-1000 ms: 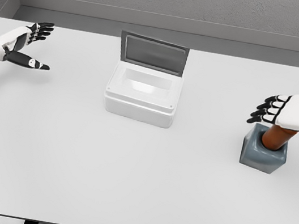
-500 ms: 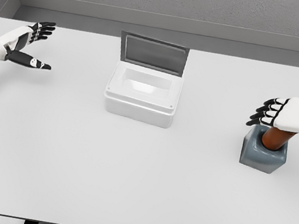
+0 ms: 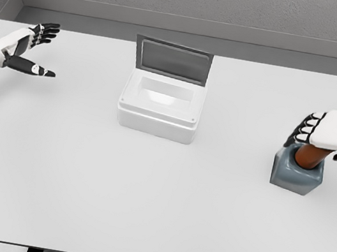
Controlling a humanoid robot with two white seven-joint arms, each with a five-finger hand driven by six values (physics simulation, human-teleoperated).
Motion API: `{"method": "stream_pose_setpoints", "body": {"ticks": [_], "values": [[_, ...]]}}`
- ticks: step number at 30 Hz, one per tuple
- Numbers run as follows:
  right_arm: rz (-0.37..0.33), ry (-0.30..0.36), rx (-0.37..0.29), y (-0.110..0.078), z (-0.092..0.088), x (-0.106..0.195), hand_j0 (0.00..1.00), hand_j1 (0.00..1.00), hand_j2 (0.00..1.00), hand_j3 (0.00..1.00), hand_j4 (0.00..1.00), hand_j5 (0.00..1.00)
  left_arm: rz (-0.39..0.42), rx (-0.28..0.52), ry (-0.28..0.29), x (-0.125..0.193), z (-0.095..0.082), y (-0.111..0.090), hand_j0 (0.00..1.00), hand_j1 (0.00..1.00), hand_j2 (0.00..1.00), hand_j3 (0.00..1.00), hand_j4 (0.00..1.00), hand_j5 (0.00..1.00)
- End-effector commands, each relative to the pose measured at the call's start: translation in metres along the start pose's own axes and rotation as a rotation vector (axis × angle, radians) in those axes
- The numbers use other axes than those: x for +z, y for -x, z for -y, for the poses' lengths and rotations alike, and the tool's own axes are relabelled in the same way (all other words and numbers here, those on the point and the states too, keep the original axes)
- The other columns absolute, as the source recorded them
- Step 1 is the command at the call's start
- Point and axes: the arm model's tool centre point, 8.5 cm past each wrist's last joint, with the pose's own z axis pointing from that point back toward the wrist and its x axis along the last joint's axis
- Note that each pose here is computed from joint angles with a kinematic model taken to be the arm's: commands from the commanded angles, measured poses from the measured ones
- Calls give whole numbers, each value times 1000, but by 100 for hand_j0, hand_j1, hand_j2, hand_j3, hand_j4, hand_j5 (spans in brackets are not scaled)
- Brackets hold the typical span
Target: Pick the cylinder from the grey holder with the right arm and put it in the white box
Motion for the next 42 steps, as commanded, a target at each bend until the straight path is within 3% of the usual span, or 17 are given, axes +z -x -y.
{"method": "stream_pose_setpoints", "body": {"ticks": [1, 4, 10, 15, 17, 19, 26, 29, 32, 36, 39, 42], "values": [[-2, 0, -3, 0, 0, 1, 73, 73, 73, 73, 73, 73, 6, 7, -10, 1, -2, -1, 100, 100, 100, 100, 100, 100], [-2, 1, -4, 0, 0, 1, 43, 43, 43, 43, 43, 43, 7, 12, -17, 2, -3, 0, 100, 100, 100, 100, 100, 100], [-8, -3, -6, 1, -1, 3, 27, 27, 27, 27, 27, 27, 9, 17, -28, 3, -6, -1, 100, 100, 100, 100, 100, 100], [-57, -13, -14, 9, -4, 24, 25, 25, 25, 25, 25, 25, 9, 17, -30, 4, -7, -1, 100, 100, 100, 100, 100, 100], [-107, 22, -7, 18, 8, 46, 25, 25, 25, 25, 25, 25, 9, 17, -30, 4, -7, -1, 100, 100, 100, 100, 100, 100], [-88, 95, -33, 19, 23, 48, 25, 25, 25, 25, 25, 25, 10, 18, -29, 3, -6, -1, 100, 100, 100, 100, 100, 100], [123, 278, -6, -6, 79, -39, 25, 25, 25, 25, 25, 25, 15, 15, -29, 3, -7, -2, 100, 100, 100, 100, 100, 100], [155, 318, -20, -5, 95, -61, 25, 25, 25, 25, 25, 25, 15, 13, -30, 4, -7, -2, 100, 100, 100, 100, 100, 100], [165, 350, 6, -7, 113, -64, 25, 25, 25, 25, 25, 25, 16, 12, -27, 3, -6, -2, 100, 100, 100, 100, 100, 100], [161, 382, -7, 2, 130, -73, 26, 26, 26, 26, 26, 26, 16, 11, -28, 3, -7, -2, 100, 100, 100, 100, 100, 100], [192, 367, 14, -5, 141, -91, 26, 26, 26, 26, 26, 26, 16, 11, -28, 3, -7, -2, 100, 100, 100, 100, 100, 100], [197, 348, -3, -3, 140, -105, 26, 26, 26, 26, 26, 26, 14, 12, -28, 4, -7, -2, 100, 100, 100, 100, 100, 100]]}}
